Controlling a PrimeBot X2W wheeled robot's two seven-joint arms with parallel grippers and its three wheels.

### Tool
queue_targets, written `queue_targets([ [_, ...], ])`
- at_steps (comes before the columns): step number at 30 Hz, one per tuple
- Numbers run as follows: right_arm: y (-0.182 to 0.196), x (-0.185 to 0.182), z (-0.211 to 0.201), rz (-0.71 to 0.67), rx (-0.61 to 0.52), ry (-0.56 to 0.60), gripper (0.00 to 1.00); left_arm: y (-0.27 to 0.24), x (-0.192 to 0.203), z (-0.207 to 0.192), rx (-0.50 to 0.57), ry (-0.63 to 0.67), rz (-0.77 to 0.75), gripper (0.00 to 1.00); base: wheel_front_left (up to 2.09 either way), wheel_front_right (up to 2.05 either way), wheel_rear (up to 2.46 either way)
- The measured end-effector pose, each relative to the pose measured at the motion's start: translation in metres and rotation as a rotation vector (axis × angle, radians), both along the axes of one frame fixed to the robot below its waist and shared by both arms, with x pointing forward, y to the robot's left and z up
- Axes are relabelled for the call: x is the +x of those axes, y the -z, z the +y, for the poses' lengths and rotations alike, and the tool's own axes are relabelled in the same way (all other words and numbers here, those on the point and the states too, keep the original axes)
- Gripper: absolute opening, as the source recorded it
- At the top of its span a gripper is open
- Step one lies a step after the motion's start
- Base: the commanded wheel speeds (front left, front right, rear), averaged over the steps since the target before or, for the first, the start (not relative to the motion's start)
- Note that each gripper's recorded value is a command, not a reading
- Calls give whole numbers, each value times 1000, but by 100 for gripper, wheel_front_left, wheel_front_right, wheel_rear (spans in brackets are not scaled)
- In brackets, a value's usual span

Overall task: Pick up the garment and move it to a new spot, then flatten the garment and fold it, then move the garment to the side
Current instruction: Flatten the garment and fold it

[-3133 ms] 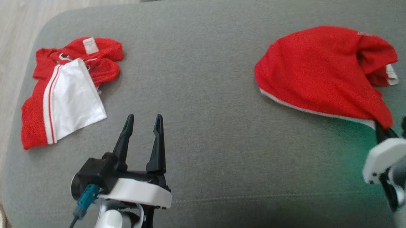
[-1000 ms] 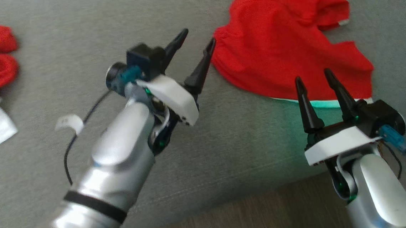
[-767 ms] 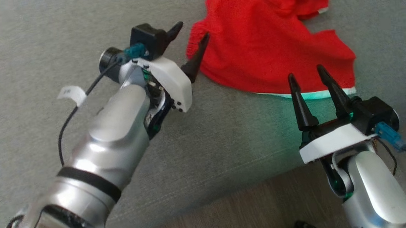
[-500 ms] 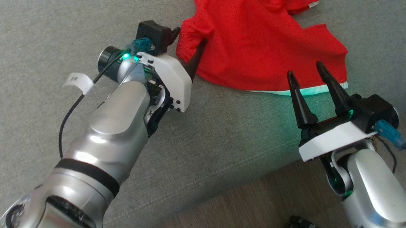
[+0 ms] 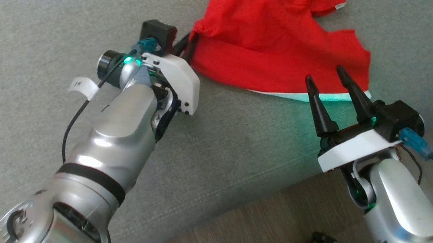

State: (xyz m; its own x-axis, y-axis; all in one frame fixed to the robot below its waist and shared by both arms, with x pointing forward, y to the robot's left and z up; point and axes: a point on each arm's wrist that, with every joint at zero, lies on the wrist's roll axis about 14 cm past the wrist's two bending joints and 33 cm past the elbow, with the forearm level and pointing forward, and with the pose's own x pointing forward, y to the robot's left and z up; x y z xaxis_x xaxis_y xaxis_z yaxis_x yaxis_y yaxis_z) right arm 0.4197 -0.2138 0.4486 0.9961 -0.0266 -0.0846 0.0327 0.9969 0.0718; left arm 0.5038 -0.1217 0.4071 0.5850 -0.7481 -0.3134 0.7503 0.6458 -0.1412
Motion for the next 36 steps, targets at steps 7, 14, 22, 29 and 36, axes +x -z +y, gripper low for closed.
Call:
queue_targets([
  [7, -6, 5, 10, -21, 6, -27, 100, -20, 27, 28, 4, -142, -72, 0, 0, 0, 0],
  [14, -13, 12, 23, -49, 8, -65, 100, -28, 34, 67, 71, -229, -116, 0, 0, 0, 0],
  [22, -24, 16, 48, -81, 23, -131, 100, -22, 18, 119, 141, -320, -101, 0, 0, 0, 0],
  [29, -25, 9, 61, -77, 25, -172, 100, -12, 22, 137, 298, -276, -56, 0, 0, 0, 0],
  [36, -20, 3, 37, -57, 33, -106, 100, -1, 48, 125, 427, -176, -2, 0, 0, 0, 0],
])
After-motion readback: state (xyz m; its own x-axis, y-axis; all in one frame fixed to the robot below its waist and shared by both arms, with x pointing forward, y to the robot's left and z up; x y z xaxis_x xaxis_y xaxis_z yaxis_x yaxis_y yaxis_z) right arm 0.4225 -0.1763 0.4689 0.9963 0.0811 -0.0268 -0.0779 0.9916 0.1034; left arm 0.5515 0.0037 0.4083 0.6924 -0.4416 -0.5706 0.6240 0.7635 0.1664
